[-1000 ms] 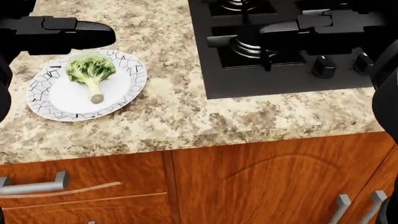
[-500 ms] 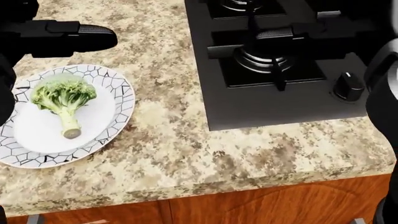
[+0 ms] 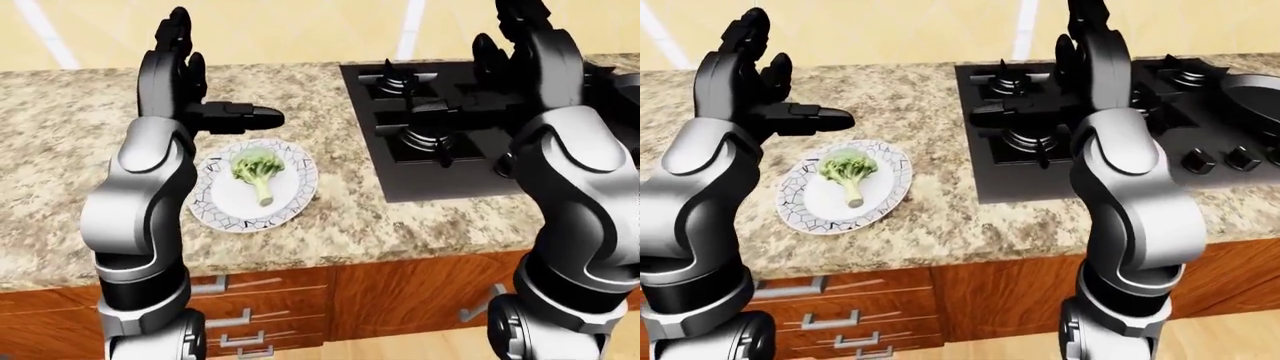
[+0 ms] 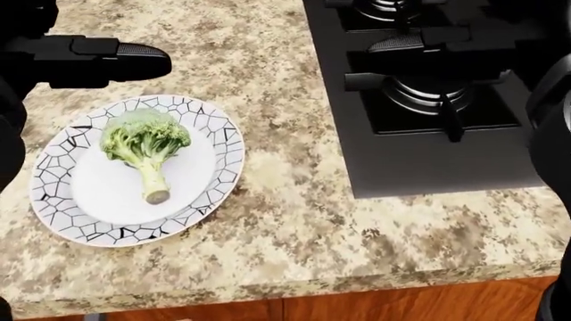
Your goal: Pick the broccoli from the plate and place it in the pan.
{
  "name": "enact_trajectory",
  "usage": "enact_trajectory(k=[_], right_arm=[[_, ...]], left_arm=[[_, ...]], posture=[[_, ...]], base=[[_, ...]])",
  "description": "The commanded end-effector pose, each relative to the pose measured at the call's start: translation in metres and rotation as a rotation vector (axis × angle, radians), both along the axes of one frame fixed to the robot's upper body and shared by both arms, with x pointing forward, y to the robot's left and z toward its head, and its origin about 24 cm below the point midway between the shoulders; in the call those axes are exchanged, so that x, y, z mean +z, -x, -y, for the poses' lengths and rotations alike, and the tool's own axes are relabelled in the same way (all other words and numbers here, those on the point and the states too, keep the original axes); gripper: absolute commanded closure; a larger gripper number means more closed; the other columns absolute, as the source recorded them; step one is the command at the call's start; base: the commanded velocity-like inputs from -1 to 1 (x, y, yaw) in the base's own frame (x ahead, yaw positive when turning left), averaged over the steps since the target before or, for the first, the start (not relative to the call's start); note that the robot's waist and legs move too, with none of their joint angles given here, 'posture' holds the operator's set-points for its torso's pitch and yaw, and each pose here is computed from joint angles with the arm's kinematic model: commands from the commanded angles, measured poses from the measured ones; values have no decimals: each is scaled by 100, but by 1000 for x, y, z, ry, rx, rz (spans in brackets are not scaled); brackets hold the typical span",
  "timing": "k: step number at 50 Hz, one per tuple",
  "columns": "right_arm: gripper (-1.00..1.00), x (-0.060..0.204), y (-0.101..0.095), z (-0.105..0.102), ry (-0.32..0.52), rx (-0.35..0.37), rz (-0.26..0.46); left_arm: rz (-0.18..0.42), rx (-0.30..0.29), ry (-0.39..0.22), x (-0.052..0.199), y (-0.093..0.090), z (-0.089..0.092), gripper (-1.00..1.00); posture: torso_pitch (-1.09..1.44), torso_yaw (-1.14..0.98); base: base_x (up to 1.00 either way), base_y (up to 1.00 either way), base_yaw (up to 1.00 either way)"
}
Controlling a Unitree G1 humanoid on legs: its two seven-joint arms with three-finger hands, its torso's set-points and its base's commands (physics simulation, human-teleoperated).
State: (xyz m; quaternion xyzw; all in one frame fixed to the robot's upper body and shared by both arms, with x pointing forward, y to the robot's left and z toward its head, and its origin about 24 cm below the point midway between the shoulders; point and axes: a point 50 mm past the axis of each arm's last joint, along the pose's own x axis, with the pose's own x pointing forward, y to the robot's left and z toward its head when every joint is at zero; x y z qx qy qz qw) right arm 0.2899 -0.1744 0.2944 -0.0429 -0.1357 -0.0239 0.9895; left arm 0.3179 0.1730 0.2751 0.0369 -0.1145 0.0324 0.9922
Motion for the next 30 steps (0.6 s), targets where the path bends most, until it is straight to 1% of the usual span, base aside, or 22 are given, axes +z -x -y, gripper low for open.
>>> enact_trajectory(k=[1,5,6,7,8,9,11,14,15,16,17,19,20,21,22,23,25,26,27,28,29,30], right_arm=[[-100,14,5,0,3,-1,84],[-100,12,4,0,3,0,82],[-100,13,4,0,2,0,82],[-100,13,4,0,2,0,82],[-100,13,4,0,2,0,82],[-100,14,5,1,1,-1,84],[-100,15,7,2,-1,-3,88],[-100,17,9,2,-3,-6,91],[-100,17,9,3,-3,-7,92],[-100,17,9,3,-3,-7,93],[-100,18,10,3,-3,-8,94],[-100,18,10,3,-4,-9,95],[-100,18,10,3,-4,-8,94],[-100,18,10,3,-4,-8,94],[-100,18,10,3,-4,-8,93],[-100,19,10,3,-4,-8,94],[-100,18,10,4,-4,-9,94],[-100,19,10,4,-4,-10,94],[-100,19,10,4,-4,-9,94],[-100,19,10,4,-4,-10,94],[-100,19,9,4,-4,-10,94],[-100,18,9,4,-4,-10,94]], left_arm=[[99,0,-7,19,7,-1,-100],[89,-8,-40,16,8,-3,-100],[86,-5,-69,18,8,-5,-100],[83,-6,-80,19,8,-6,-100],[81,-6,-120,19,8,-6,-100],[78,-16,-126,21,9,-6,-100],[73,-29,-193,22,9,-5,-100],[56,-61,-263,27,11,-6,-100],[57,-69,-272,28,11,-6,-100],[56,-88,-321,30,12,-6,-100],[52,-98,-350,31,11,-6,-100],[48,-129,-450,28,9,-7,-100],[48,-132,-487,27,8,-9,-100],[54,-138,-498,27,8,-9,-100],[52,-151,-546,25,7,-10,-100],[52,-164,-567,23,6,-11,-100],[48,-183,-575,22,4,-12,-100],[49,-198,-601,22,3,-12,-100],[51,-210,-609,24,2,-13,-100],[58,-229,-651,25,3,-12,-100],[49,-238,-696,24,1,-14,-100],[47,-234,-698,26,-1,-17,-100]], posture=[[0,0],[0,0],[0,0],[0,0],[0,0],[0,0],[0,0],[0,0],[0,0],[0,0],[0,0],[0,0],[0,0],[0,0],[0,0],[0,0],[0,0],[0,0],[0,0],[0,0],[0,0],[0,0]], base=[[0,0,0],[0,0,0],[0,0,0],[0,0,0],[0,0,0],[0,0,0],[0,0,0],[0,0,0],[0,0,0],[0,0,0],[0,0,0],[0,0,0],[0,0,0],[0,0,0],[0,0,0],[0,0,0],[0,0,0],[0,0,0],[0,0,0],[0,0,0],[0,0,0],[0,0,0]])
